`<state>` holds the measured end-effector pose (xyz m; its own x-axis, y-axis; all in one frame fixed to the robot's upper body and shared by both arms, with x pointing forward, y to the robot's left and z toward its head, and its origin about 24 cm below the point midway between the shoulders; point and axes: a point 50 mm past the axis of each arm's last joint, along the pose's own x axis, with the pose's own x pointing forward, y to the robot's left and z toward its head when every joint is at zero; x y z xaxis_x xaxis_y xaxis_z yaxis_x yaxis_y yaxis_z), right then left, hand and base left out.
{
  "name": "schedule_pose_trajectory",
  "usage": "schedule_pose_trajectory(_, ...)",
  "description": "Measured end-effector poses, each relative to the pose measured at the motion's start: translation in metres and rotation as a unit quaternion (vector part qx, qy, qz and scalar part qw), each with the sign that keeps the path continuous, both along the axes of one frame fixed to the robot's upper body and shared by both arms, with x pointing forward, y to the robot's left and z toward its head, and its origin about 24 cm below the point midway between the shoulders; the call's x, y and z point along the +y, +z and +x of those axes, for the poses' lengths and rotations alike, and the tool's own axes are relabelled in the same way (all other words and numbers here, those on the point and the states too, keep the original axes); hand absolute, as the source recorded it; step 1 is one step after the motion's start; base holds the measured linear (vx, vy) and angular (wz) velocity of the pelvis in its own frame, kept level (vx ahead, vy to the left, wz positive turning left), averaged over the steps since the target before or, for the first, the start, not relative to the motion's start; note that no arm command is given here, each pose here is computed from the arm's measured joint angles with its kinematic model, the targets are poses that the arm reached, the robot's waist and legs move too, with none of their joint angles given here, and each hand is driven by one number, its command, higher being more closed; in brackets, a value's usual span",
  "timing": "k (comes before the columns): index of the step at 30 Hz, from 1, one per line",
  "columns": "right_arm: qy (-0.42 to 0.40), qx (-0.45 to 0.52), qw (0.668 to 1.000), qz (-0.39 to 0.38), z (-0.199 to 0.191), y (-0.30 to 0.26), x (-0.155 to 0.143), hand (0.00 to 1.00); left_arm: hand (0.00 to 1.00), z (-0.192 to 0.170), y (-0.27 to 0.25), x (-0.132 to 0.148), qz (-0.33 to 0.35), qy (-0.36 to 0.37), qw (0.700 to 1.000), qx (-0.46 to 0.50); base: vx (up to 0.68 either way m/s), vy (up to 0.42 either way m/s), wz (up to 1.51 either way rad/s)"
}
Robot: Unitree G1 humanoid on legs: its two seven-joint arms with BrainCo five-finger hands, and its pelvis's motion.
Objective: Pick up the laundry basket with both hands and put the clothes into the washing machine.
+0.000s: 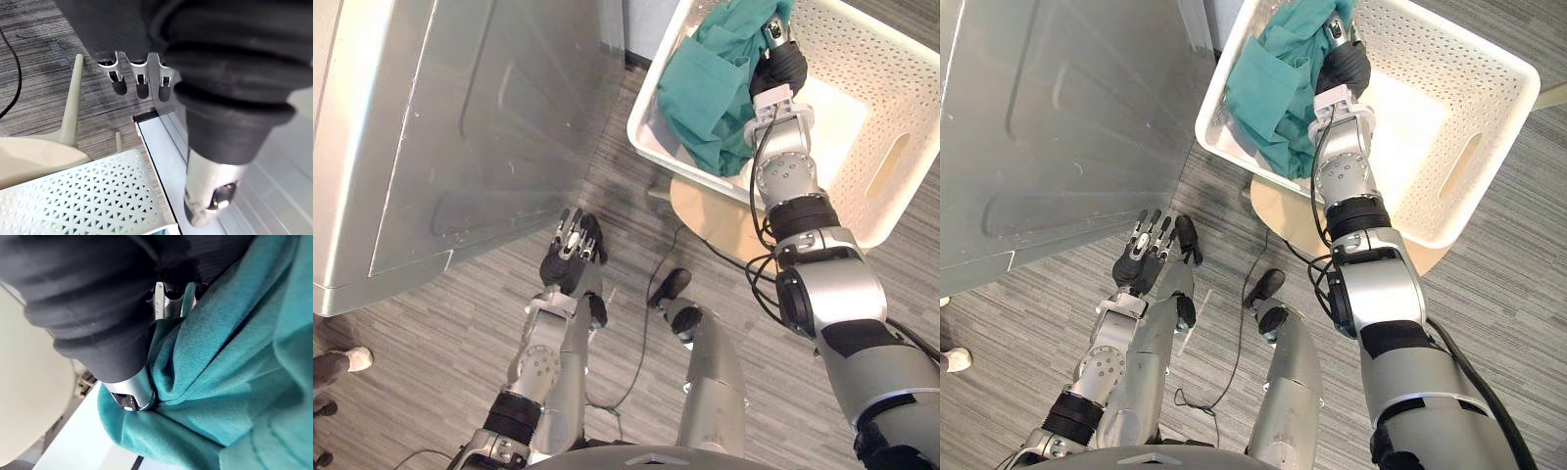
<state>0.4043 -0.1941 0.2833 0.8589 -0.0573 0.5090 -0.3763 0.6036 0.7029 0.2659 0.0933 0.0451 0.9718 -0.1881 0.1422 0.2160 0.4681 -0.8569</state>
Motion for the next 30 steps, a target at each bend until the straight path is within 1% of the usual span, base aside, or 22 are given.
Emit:
schedule_pose_trajectory(5,0.007,-0.040,0.999,-0.004,-0.010,0.013,0.002,1.00,0.00,0.000,0.008,0.001,-0.001,0.001,1.000,-0.016,-0.01,-0.047,-0.02)
schedule_pose_trajectory(7,0.000,-0.067,0.998,0.010,-0.018,0.018,-0.004,1.00,0.00,0.000,0.011,0.004,0.005,0.003,1.000,-0.019,0.00,-0.057,-0.05)
schedule_pose_trajectory(12,-0.008,-0.087,0.996,0.018,-0.032,0.009,-0.010,1.00,0.00,-0.001,0.015,0.008,0.019,0.006,0.999,-0.030,0.02,-0.057,-0.05)
schedule_pose_trajectory(15,-0.005,-0.085,0.996,0.011,-0.040,-0.005,-0.010,1.00,0.00,-0.002,0.021,0.009,0.042,0.002,0.998,-0.049,0.05,-0.051,-0.01)
schedule_pose_trajectory(16,-0.007,-0.087,0.996,-0.002,-0.045,-0.011,-0.009,1.00,0.00,-0.003,0.024,0.007,0.053,-0.003,0.997,-0.058,0.05,-0.031,0.01)
schedule_pose_trajectory(19,-0.002,-0.089,0.996,-0.016,-0.055,-0.025,-0.002,1.00,0.00,-0.005,0.025,0.006,0.087,-0.017,0.994,-0.069,0.05,-0.028,0.04)
schedule_pose_trajectory(22,0.003,-0.075,0.997,-0.013,-0.057,-0.039,-0.001,1.00,0.00,-0.007,0.022,0.006,0.108,-0.028,0.991,-0.068,0.02,-0.024,0.07)
schedule_pose_trajectory(24,0.005,-0.057,0.998,-0.009,-0.058,-0.054,0.001,1.00,0.00,-0.011,0.016,0.008,0.141,-0.039,0.987,-0.064,0.02,-0.039,0.10)
schedule_pose_trajectory(27,0.008,-0.038,0.999,-0.035,-0.061,-0.072,0.001,1.00,0.00,-0.018,0.006,0.010,0.189,-0.055,0.979,-0.055,0.05,-0.039,0.06)
schedule_pose_trajectory(30,0.012,-0.032,0.999,-0.037,-0.062,-0.076,0.002,1.00,0.00,-0.019,0.002,0.010,0.212,-0.066,0.974,-0.050,0.08,-0.055,0.02)
